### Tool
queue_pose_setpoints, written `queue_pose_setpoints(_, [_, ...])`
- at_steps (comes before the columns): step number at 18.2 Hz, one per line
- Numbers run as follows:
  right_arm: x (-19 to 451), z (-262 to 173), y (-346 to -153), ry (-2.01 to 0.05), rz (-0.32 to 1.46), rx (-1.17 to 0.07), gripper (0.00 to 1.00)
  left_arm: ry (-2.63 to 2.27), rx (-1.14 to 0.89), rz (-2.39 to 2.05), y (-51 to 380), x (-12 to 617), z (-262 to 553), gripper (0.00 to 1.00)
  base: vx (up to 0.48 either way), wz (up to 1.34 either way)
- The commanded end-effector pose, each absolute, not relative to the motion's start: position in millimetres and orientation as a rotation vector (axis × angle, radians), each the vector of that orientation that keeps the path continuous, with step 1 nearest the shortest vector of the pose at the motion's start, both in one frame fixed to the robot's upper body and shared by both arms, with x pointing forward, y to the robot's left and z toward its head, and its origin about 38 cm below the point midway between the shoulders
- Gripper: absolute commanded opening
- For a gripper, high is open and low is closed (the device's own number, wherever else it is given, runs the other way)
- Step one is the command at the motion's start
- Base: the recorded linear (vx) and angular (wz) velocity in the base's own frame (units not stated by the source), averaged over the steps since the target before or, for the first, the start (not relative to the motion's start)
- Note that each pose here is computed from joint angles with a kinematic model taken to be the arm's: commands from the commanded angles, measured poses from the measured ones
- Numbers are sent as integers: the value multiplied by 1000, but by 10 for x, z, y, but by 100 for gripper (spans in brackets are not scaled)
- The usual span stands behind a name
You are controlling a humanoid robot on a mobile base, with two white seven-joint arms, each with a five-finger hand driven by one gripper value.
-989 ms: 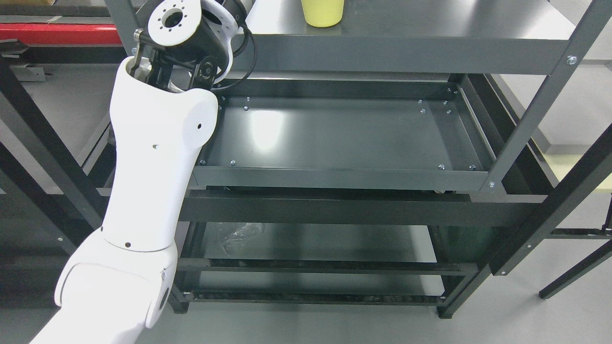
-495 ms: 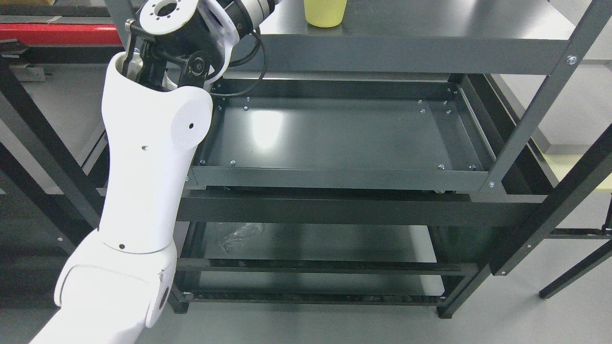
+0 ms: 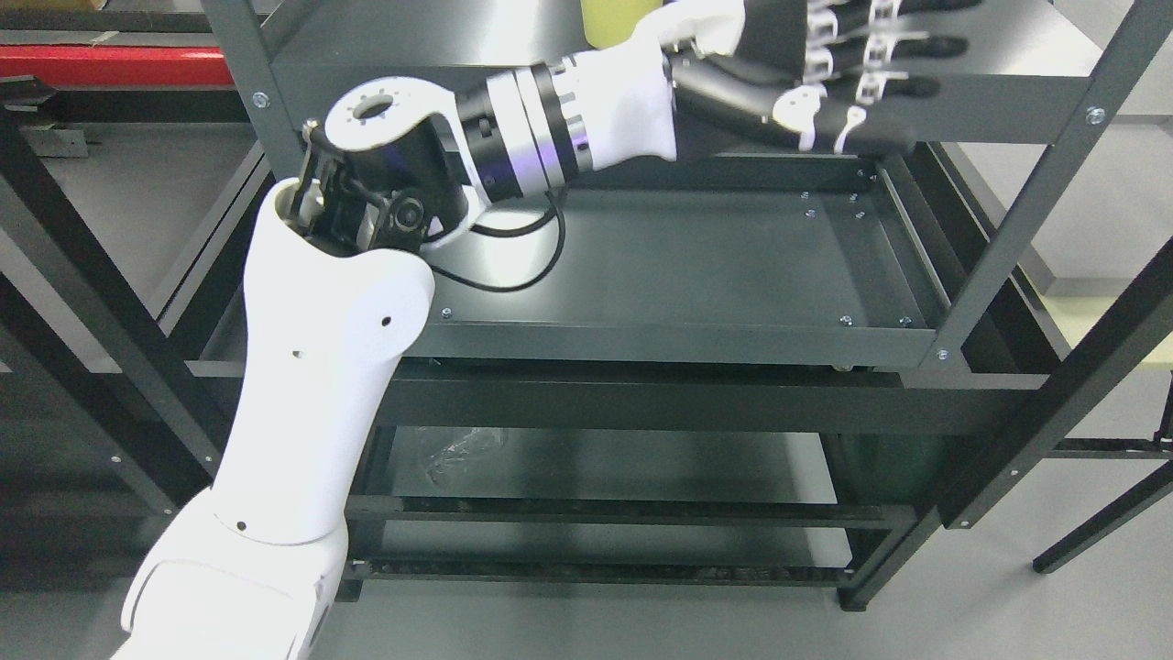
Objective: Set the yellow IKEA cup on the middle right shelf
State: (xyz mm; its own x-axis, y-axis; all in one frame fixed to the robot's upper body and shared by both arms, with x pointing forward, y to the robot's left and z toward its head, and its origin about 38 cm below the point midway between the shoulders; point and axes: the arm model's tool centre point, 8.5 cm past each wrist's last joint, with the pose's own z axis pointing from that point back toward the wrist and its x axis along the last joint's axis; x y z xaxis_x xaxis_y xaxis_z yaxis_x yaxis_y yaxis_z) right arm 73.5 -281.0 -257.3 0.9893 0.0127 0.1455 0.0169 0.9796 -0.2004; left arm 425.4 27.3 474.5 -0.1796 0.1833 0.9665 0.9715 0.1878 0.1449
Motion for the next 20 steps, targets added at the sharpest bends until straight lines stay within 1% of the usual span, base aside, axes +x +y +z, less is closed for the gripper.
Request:
queue_pose_setpoints(1, [644,-2572,-2909,-132,-8,-216,99,-1324,-1239,-1118,13,3965,3700,97,0,0])
queue_pose_setpoints(3, [644,-2572,-2909,-132,-8,-216,99,-1333,-1171,-1040,71,4027,3205,97,0,0])
queue_pose_setpoints(6, [644,-2572,-2909,-132,-8,-216,99,-1461,-973,-974,218,4192,2551,97,0,0])
queue_pose_setpoints(9, [644,-2572,-2909,-132,-8,-216,99,-1655,-650,-839,574,4502,2233,97,0,0])
queue_pose_setpoints(11, [644,-2572,-2909,-132,-8,-216,99,-1802,-353,-624,893,4717,2249,97,0,0])
queue_pose_setpoints(13, [644,-2572,-2909,-132,-8,-216,99,-1874,-193,-438,1087,4769,2257,97,0,0])
queue_pose_setpoints(15, [644,-2572,-2909,-132,-8,-216,99,-1867,-173,-391,1182,4752,2183,97,0,0])
queue_pose_setpoints(17, [644,-2572,-2909,-132,-8,-216,99,-1884,-144,-331,1368,4792,2229,97,0,0])
queue_pose_setpoints(20, [644,-2572,-2909,-132,-8,-216,99,-1898,-136,-301,1456,4766,2193,97,0,0])
